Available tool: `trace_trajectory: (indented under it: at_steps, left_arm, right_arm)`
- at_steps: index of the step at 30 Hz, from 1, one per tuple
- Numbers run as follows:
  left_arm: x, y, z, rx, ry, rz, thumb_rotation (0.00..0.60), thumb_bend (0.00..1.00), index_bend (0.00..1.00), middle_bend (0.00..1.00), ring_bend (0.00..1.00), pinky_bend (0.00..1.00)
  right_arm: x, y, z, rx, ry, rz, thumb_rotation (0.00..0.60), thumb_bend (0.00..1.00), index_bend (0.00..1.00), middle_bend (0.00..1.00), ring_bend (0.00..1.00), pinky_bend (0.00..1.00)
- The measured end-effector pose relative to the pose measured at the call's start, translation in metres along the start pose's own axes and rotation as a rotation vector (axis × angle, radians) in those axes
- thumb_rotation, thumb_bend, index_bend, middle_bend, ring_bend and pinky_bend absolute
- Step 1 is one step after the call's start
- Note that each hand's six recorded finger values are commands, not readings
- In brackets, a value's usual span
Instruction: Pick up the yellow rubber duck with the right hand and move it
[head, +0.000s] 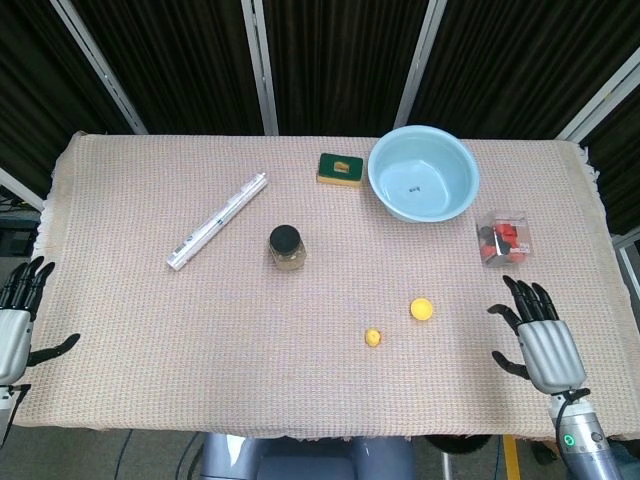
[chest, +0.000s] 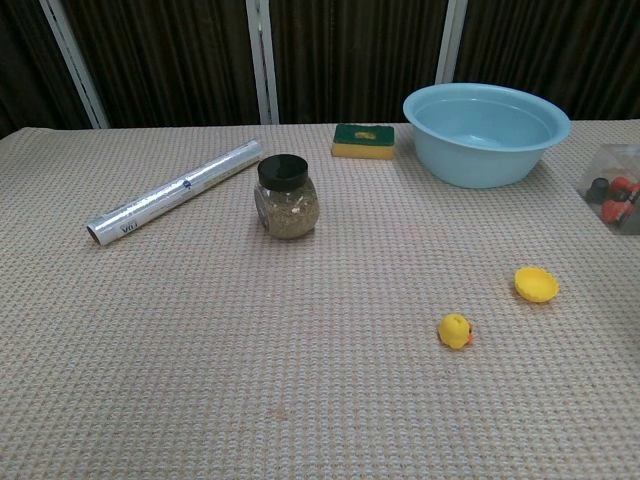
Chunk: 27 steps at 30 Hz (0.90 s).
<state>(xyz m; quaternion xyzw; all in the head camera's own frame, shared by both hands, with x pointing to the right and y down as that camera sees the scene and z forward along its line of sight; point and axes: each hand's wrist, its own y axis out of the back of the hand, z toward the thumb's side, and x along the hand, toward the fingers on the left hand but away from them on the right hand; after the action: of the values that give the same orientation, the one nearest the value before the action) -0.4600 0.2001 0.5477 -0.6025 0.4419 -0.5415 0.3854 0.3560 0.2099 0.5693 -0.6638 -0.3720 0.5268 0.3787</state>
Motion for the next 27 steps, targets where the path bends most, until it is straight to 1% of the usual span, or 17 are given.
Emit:
trace_trajectory:
  at_steps: [1, 3, 12, 19, 27]
  left_arm:
    - [0.001, 0.002, 0.000, -0.005, -0.001, 0.017, 0.600, 0.00, 0.00, 0.00, 0.00, 0.22]
    - [0.001, 0.003, 0.001, -0.004, -0.007, 0.030, 0.600, 0.00, 0.00, 0.00, 0.00, 0.23]
    - [0.002, -0.002, -0.001, -0.018, -0.006, 0.005, 0.600, 0.00, 0.00, 0.00, 0.00, 0.23]
    - [0.003, -0.002, 0.000, -0.020, -0.010, 0.003, 0.600, 0.00, 0.00, 0.00, 0.00, 0.23]
    - [0.003, -0.001, 0.003, -0.021, -0.015, 0.004, 0.600, 0.00, 0.00, 0.00, 0.00, 0.23]
  right_arm:
    - [-0.004, -0.002, 0.005, -0.008, 0.006, -0.001, 0.600, 0.23, 0.35, 0.00, 0.00, 0.00]
    - [-0.013, -0.009, 0.017, -0.033, 0.013, 0.007, 0.600, 0.24, 0.36, 0.00, 0.00, 0.00]
    - [-0.043, -0.049, 0.062, -0.079, 0.026, 0.058, 0.600, 0.27, 0.36, 0.00, 0.00, 0.00]
    - [-0.057, -0.078, 0.080, -0.082, 0.022, 0.089, 0.600, 0.28, 0.36, 0.00, 0.00, 0.00]
    - [-0.066, -0.107, 0.095, -0.119, 0.006, 0.118, 0.600, 0.28, 0.36, 0.00, 0.00, 0.00]
